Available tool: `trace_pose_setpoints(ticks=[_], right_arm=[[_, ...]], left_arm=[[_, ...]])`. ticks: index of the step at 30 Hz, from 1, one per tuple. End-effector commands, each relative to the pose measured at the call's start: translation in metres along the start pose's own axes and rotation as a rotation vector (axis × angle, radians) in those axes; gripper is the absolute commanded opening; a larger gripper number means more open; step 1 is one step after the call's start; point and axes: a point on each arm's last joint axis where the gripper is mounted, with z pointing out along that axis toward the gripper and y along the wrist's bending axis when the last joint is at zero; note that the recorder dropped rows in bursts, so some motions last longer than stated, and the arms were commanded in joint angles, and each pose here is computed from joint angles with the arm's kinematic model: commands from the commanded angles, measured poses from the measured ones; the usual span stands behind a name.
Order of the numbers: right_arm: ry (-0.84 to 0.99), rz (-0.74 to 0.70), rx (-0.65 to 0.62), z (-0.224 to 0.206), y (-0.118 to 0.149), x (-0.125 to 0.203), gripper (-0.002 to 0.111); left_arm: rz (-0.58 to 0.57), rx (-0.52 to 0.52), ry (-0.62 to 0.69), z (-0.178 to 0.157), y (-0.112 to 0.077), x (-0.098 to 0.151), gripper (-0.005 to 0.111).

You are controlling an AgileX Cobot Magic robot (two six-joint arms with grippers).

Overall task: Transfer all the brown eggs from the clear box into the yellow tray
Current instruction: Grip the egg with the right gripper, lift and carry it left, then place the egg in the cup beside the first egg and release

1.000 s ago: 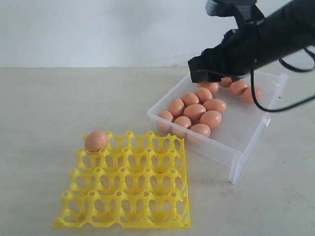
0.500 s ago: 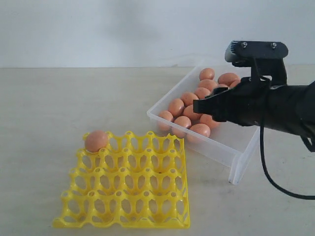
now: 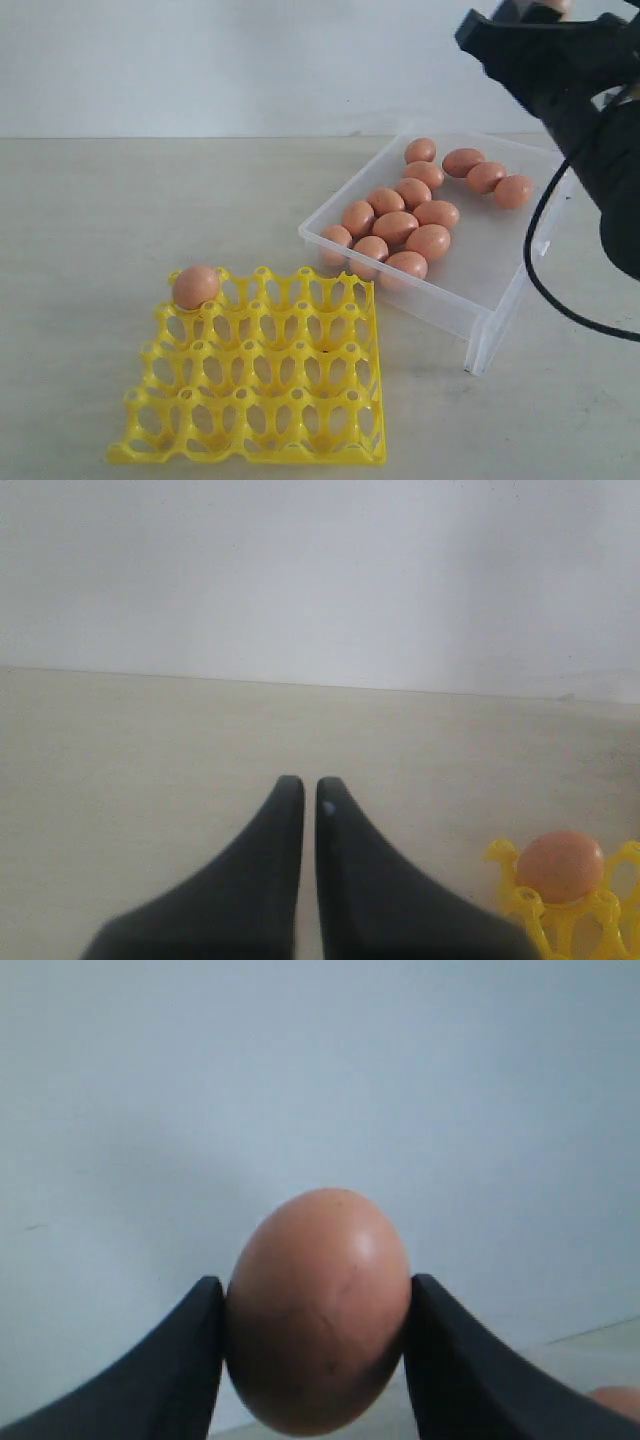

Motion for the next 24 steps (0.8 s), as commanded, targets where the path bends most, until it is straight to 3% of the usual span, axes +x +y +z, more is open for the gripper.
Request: trace_pose_setpoints(ticks=[1,4,7,12,14,19,24], right_arm=[[0.245,0.108,-0.501,-0.007,0.043,0.029,0.000],[0.464,0.101,-0.723,-0.002,0.064,0.057,0.000],[0.675,0.117,-0.770,0.021,0.076,0.087,0.000],[0.854,0.104,-0.921,0.049,0.094,0.118,0.000],[0.880,0.071,-0.944,0.056,0.095,0.126,0.000],[0.928,-0.052,-0.841,0.063,0.083,0.143,0.000],[0.962,-0.177,-0.880,0.058,0.079,0.147,0.000]], left_arm=[[-0.001,-0.005,-0.006,0.000,0.000,0.000,0.004],[-0.001,-0.005,-0.006,0.000,0.000,0.000,0.004],[-0.001,-0.005,-0.006,0.000,0.000,0.000,0.004],[-0.001,-0.005,-0.006,0.000,0.000,0.000,0.004],[-0.001,-0.005,-0.006,0.000,0.000,0.000,0.004],[-0.001,-0.005,-0.006,0.000,0.000,0.000,0.004],[-0.001,-0.005,-0.006,0.000,0.000,0.000,0.004]])
